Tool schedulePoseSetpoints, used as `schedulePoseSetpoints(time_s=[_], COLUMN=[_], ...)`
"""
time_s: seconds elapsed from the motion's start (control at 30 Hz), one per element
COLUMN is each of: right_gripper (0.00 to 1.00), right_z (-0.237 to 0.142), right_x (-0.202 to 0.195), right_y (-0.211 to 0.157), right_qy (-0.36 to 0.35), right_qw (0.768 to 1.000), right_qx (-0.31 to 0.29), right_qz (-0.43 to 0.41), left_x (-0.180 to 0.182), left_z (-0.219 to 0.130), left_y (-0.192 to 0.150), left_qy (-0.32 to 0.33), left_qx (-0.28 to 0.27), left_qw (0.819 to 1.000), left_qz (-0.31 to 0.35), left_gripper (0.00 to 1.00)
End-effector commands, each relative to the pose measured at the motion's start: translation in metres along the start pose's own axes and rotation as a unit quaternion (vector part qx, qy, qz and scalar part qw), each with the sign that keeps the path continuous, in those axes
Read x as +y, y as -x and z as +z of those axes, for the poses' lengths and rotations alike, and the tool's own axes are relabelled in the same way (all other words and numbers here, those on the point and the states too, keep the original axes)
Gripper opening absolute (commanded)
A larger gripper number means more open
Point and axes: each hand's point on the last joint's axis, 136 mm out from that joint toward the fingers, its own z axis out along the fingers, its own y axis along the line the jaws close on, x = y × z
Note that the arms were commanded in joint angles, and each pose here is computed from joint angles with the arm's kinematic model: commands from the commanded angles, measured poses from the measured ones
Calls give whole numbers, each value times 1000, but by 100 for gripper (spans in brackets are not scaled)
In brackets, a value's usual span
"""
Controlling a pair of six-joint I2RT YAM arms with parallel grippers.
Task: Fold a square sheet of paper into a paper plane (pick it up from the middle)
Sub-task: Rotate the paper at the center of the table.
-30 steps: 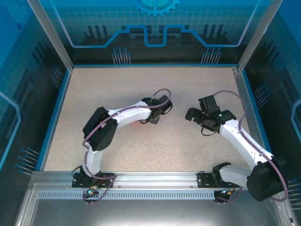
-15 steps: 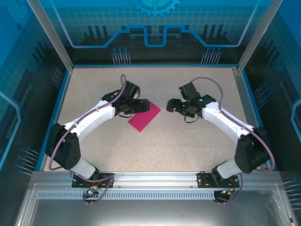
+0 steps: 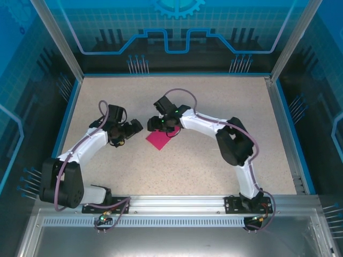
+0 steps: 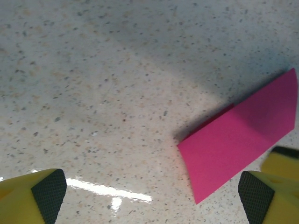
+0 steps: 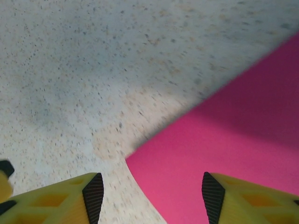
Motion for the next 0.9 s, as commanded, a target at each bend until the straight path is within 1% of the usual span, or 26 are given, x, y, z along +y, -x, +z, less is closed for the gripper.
schedulePoseSetpoints(time_s=[0.0,0.1,0.27,0.43,0.6,0.7,0.8,0.87], right_gripper=[61,61,61,62,60,60,60,59], right_z=[22,38,48,42,20,4,-13,-25], right_x=[9,2,-18,-36,-61,-66,-51,-35], right_y=[-9,-17,-33,-62,-104,-112,-99,-85], right_qy=[1,-10,-39,-41,-21,-4,32,58], right_qw=[1000,999,996,985,966,963,974,982], right_qx=[29,47,76,122,182,183,145,106], right_qz=[-2,-9,-41,-111,-184,-197,-171,-144], left_x=[0,0,-1,-6,-13,-21,-30,-36], left_z=[-2,-1,-1,1,4,6,7,8], left_y=[-2,-3,-2,-3,-8,-14,-19,-26], left_qy=[-19,-21,-24,-35,-59,-82,-113,-133], left_qx=[6,10,9,16,31,46,60,72], left_qw=[1000,1000,1000,999,998,996,992,988], left_qz=[-13,-11,-8,-7,-2,1,-1,-2], left_gripper=[99,99,99,99,98,98,94,90])
